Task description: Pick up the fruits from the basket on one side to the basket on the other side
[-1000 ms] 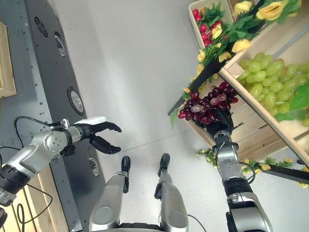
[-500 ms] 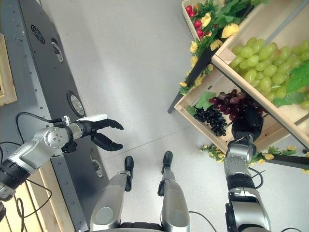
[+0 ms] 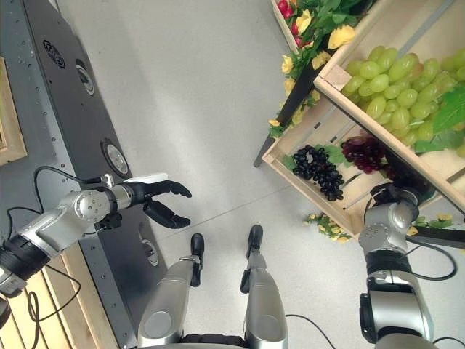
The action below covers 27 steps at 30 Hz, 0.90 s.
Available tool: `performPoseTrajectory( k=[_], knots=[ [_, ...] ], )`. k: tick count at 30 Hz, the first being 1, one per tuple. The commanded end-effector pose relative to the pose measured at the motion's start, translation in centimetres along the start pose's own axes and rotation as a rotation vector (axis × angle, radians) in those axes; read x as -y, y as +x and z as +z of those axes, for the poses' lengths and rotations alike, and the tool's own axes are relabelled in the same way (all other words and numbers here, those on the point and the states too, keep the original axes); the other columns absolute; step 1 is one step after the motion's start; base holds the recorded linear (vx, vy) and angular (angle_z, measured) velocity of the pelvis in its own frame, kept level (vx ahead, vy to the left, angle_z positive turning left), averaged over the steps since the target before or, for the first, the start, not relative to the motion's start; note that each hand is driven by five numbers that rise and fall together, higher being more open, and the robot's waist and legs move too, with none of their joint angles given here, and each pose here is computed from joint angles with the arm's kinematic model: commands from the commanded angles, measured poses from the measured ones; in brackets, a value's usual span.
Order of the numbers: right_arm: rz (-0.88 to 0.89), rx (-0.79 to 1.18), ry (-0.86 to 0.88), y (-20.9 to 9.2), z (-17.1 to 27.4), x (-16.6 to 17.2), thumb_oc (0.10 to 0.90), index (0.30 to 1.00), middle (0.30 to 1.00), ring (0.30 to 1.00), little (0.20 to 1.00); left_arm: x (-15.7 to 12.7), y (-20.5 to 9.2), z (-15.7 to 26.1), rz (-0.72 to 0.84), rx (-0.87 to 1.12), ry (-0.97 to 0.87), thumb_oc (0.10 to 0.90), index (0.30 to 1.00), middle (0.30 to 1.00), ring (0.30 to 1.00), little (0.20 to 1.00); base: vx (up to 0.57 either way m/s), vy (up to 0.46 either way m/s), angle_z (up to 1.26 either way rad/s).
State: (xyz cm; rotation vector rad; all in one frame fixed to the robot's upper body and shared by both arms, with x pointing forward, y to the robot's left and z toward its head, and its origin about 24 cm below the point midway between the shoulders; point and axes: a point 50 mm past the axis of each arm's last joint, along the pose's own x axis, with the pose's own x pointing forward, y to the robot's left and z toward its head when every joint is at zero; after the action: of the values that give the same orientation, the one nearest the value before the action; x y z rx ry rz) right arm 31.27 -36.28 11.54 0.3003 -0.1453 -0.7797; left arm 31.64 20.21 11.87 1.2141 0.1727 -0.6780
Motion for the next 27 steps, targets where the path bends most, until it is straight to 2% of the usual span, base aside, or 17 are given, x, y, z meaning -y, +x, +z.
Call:
performPoseTrajectory(
  k=[1, 5, 6, 8, 12, 21, 23, 24, 27],
  knots=[
    [0.016, 0.157, -0.289, 2.1, 6.6, 0.3, 0.800, 0.900, 0.900, 0.900, 0.900, -3.2, -1.5, 2.1, 0.113, 0.095, 0.051, 0.800, 0.900, 0.900, 0.900, 0.900, 0.01, -0.011, 0.04],
    [0.123, 0.052, -0.428, 2.3, 5.8, -0.6, 0.800, 0.900, 0.900, 0.900, 0.900, -3.5, -1.7, 2.0, 0.115, 0.092, 0.057, 0.800, 0.900, 0.900, 0.900, 0.900, 0.00, -0.002, 0.01],
    [0.232, -0.039, -0.523, 2.1, 4.7, -1.0, 0.800, 0.900, 0.900, 0.900, 0.900, -3.6, -1.9, 2.0, 0.115, 0.090, 0.059, 0.800, 0.900, 0.900, 0.900, 0.900, 0.00, 0.000, 0.00],
    [0.326, -0.120, -0.601, 1.8, 3.6, -0.9, 0.800, 0.900, 0.900, 0.900, 0.900, -3.4, -2.1, 1.9, 0.108, 0.086, 0.061, 0.800, 0.900, 0.900, 0.900, 0.900, 0.02, -0.002, -0.01],
    [0.356, -0.151, -0.648, 1.5, 2.6, -0.1, 0.800, 0.900, 0.900, 0.900, 0.900, -3.0, -2.4, 1.6, 0.097, 0.081, 0.061, 0.800, 0.900, 0.900, 0.900, 0.900, 0.05, -0.038, 0.00],
    [0.309, -0.182, -0.449, 0.7, 1.2, 0.3, 0.800, 0.900, 0.900, 0.900, 0.900, -0.7, -2.1, 0.6, 0.065, 0.070, 0.021, 0.800, 0.900, 0.900, 0.900, 0.900, 0.04, 0.026, 0.00],
    [0.315, -0.196, -0.374, 0.4, 0.8, 0.5, 0.800, 0.900, 0.900, 0.900, 0.900, -0.4, -2.2, 0.4, 0.060, 0.069, 0.018, 0.800, 0.900, 0.900, 0.900, 0.900, 0.07, 0.055, -0.03],
    [0.346, -0.202, -0.257, -0.2, 0.4, 0.0, 0.800, 0.900, 0.900, 0.900, 0.900, 0.1, -2.2, 0.2, 0.057, 0.067, 0.006, 0.800, 0.900, 0.900, 0.900, 0.900, 0.06, 0.040, -0.05],
    [0.325, -0.163, -0.216, -1.1, -0.3, -0.1, 0.800, 0.900, 0.900, 0.900, 0.900, 1.3, -2.0, -0.1, 0.044, 0.067, -0.021, 0.800, 0.900, 0.900, 0.900, 0.900, 0.11, 0.065, -0.06]
  ],
)
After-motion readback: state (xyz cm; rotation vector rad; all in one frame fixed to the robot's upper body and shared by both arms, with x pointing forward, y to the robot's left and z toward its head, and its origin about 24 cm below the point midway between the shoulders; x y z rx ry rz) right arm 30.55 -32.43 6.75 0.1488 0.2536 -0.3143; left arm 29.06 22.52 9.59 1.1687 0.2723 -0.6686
